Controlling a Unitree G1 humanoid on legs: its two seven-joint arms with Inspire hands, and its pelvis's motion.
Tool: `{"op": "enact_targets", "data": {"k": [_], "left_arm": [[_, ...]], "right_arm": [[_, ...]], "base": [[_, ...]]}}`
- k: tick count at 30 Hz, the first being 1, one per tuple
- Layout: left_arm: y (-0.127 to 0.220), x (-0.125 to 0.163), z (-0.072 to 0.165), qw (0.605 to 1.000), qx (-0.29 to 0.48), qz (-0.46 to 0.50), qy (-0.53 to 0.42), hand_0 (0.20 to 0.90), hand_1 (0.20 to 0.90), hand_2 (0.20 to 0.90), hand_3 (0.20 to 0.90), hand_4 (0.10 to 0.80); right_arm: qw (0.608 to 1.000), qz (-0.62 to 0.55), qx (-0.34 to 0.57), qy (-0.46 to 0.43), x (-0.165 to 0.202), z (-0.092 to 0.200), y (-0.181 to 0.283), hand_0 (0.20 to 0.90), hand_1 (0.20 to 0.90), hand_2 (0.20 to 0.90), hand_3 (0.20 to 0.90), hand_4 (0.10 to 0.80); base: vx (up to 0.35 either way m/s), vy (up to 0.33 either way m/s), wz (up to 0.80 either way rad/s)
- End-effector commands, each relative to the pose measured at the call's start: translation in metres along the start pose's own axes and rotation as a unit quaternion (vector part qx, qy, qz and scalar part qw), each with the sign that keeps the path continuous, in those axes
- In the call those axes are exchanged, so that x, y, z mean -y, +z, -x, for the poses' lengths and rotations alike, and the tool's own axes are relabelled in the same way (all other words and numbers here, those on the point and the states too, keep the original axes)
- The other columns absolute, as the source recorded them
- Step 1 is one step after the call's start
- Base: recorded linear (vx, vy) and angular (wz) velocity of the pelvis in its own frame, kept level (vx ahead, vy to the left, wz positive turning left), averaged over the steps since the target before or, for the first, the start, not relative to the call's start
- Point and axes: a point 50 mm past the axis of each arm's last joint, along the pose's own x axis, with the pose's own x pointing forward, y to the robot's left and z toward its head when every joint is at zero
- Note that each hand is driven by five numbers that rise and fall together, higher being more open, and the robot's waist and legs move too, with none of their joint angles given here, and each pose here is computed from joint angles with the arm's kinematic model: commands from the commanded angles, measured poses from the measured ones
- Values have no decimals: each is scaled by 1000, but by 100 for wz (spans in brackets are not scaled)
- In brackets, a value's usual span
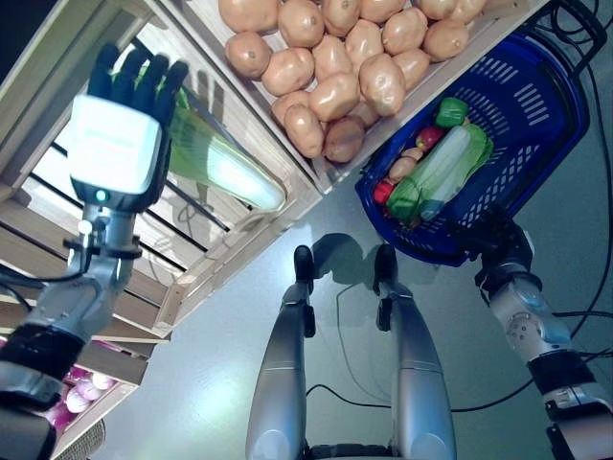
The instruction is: Put vegetables into the basket
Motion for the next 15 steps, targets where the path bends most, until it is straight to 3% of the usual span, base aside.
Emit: {"op": "enact_targets", "data": {"k": [1, 15], "left_arm": [[-6, -11, 4, 996, -22, 0, 82, 900, 900, 900, 900, 800], [13, 4, 4, 996, 0, 26, 83, 900, 900, 900, 900, 800]], "right_arm": [[996, 5, 75, -39, 22, 9, 23, 900, 900, 900, 900, 800], [996, 7, 83, -23, 9, 6, 26, 900, 900, 900, 900, 800]], "base": [[-14, 12, 4], [-1, 3, 0]]}}
